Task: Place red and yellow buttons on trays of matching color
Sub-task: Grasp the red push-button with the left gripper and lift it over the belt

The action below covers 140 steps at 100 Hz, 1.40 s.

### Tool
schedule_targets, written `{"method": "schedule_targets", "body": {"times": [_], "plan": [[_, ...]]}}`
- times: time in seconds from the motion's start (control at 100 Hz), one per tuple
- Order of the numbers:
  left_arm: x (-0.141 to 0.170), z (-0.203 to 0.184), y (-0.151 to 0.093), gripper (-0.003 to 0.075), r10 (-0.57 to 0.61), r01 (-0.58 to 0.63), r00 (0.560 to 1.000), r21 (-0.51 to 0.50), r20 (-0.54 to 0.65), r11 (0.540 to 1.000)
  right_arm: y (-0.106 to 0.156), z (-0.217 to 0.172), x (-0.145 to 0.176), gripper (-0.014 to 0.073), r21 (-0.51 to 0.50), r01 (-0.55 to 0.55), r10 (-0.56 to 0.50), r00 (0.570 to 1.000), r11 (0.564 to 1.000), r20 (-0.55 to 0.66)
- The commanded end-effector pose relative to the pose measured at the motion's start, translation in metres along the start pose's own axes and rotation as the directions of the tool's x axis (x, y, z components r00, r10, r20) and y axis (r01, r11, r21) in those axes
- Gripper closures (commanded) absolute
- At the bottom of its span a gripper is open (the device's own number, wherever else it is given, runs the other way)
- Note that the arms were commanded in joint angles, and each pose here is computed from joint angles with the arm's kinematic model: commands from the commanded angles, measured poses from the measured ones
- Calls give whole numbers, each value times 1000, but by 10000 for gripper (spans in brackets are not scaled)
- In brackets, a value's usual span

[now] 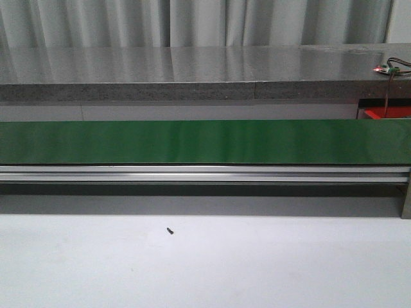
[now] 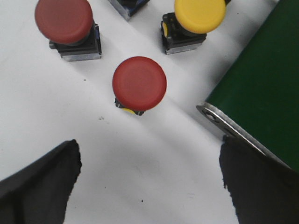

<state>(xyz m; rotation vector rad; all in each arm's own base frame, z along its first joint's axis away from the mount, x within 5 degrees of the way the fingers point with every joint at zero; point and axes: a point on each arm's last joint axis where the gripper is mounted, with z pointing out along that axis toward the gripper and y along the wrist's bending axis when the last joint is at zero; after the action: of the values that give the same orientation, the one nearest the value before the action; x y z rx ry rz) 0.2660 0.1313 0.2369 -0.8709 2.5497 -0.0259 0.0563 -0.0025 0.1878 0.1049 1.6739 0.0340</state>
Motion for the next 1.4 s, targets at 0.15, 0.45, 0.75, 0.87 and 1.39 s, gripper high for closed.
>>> {"method": "schedule_targets", "body": {"times": [0.15,0.45,0.75,0.87,1.39], "plan": [[-19,15,-1,124,-15,14,995,8,95,1000,2,-3,-14,662,-13,3,-2,993,1000,115],[-25,38,1,156,-20,19,991,4,134,1000,2,-3,-14,662,-13,3,-2,993,1000,115],[-24,58,3,244,-26,27,994,-4,108,1000,2,-3,-14,662,-13,3,-2,993,1000,115],[-26,58,3,413,-26,27,992,-2,127,1000,2,-3,-14,662,-13,3,-2,993,1000,115],[-24,23,1,510,-22,19,980,15,199,1000,2,-3,-14,662,-13,3,-2,993,1000,115]]}}
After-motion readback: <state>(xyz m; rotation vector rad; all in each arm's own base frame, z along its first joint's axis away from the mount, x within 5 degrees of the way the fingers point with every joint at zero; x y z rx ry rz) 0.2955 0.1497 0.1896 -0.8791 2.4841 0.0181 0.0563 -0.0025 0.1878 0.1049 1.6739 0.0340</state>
